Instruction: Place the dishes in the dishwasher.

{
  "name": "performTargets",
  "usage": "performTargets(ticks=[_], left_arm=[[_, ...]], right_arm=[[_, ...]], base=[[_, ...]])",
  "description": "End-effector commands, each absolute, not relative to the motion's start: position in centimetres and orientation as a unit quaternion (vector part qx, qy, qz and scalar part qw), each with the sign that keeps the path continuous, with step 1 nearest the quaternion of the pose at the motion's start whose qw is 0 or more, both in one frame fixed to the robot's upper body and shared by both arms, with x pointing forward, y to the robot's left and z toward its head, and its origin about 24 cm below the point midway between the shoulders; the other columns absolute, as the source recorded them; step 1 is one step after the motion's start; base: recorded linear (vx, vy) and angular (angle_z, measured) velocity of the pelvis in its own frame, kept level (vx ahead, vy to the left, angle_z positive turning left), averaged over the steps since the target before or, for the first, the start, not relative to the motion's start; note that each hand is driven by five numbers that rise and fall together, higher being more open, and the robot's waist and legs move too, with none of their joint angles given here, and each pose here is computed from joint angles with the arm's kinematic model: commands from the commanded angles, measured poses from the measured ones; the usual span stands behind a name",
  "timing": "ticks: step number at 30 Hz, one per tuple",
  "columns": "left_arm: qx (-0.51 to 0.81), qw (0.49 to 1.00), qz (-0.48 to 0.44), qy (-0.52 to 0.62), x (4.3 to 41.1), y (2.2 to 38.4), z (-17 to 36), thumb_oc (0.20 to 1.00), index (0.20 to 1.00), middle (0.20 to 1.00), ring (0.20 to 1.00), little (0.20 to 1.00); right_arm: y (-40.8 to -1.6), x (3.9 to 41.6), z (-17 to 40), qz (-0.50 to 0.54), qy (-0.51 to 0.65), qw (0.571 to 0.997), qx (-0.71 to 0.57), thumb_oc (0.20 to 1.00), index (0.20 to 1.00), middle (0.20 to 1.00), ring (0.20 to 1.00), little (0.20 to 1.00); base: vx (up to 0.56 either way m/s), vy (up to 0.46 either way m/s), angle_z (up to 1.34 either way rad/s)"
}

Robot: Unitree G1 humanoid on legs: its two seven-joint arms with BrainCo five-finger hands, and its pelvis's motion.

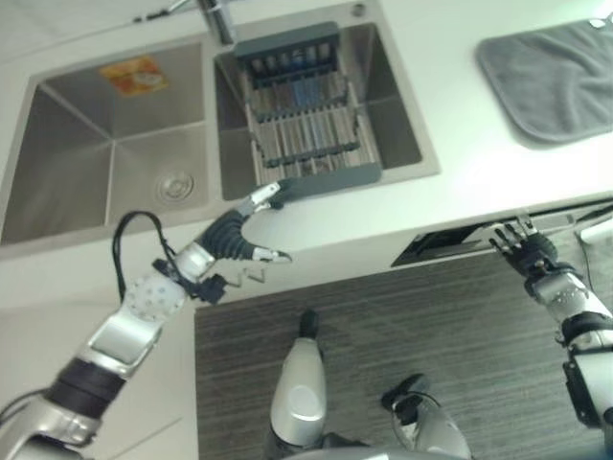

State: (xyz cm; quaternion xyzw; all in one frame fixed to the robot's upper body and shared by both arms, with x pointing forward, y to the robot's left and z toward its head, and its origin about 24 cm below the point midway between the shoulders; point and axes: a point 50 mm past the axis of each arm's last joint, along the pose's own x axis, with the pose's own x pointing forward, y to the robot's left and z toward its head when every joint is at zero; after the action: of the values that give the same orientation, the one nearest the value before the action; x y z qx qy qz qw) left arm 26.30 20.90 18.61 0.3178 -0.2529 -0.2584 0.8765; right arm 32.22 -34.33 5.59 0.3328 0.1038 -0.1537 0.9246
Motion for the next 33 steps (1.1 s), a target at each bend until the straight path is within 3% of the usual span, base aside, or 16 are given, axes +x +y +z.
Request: performTargets(ticks=[1,9,14,16,19,24,27,30,33], left_arm=[[0.258,0.849,-0.308,-0.344,25.3,19.3,22.2,1.0,1.0,1.0,1.0,1.0],[0.265,0.831,-0.323,-0.368,24.7,19.5,24.6,1.0,1.0,1.0,1.0,1.0],[0.273,0.823,-0.337,-0.367,24.7,19.8,25.3,1.0,1.0,1.0,1.0,1.0],[0.261,0.827,-0.341,-0.362,24.7,19.8,24.9,1.0,1.0,1.0,1.0,1.0],[0.215,0.84,-0.372,-0.331,24.8,19.0,22.2,1.0,1.0,1.0,1.0,1.0],[0.104,0.855,-0.449,-0.237,24.7,16.5,17.0,1.0,1.0,1.0,1.0,1.0],[0.085,0.845,-0.5,-0.169,24.1,14.3,13.0,1.0,1.0,1.0,1.0,1.0],[0.174,0.833,-0.516,-0.101,22.8,11.8,7.7,1.0,1.0,1.0,1.0,1.0],[0.164,0.851,-0.499,0.003,22.7,11.8,3.9,1.0,1.0,1.0,1.0,1.0]], right_arm=[[-28.3,39.3,21.2,0.051,-0.126,0.946,0.295,1.0,1.0,1.0,1.0,1.0],[-28.9,39.0,24.6,0.047,-0.189,0.936,0.295,1.0,1.0,1.0,1.0,1.0],[-28.2,39.3,22.9,0.043,-0.154,0.935,0.317,1.0,1.0,1.0,1.0,1.0],[-27.4,39.4,20.5,0.042,-0.12,0.934,0.333,1.0,1.0,1.0,1.0,1.0],[-24.5,38.8,12.5,0.023,-0.015,0.934,0.356,1.0,1.0,1.0,1.0,1.0],[-22.3,35.1,2.7,-0.034,0.108,0.912,0.395,1.0,1.0,1.0,1.0,1.0],[-22.7,31.0,-3.1,-0.091,0.18,0.889,0.411,1.0,1.0,1.0,1.0,1.0],[-24.7,24.2,-8.9,-0.175,0.272,0.861,0.392,1.0,1.0,1.0,1.0,1.0],[-25.4,21.9,-10.3,-0.216,0.296,0.843,0.395,1.0,1.0,1.0,1.0,1.0]], base=[[0.01,0.024,0.21],[0.0,-0.044,0.14],[-0.03,-0.175,0.1],[-0.06,-0.111,0.13],[-0.08,-0.069,-0.16],[-0.1,-0.019,-0.17],[-0.08,0.011,-0.21],[-0.05,-0.004,-0.4],[-0.03,-0.014,-0.48]])
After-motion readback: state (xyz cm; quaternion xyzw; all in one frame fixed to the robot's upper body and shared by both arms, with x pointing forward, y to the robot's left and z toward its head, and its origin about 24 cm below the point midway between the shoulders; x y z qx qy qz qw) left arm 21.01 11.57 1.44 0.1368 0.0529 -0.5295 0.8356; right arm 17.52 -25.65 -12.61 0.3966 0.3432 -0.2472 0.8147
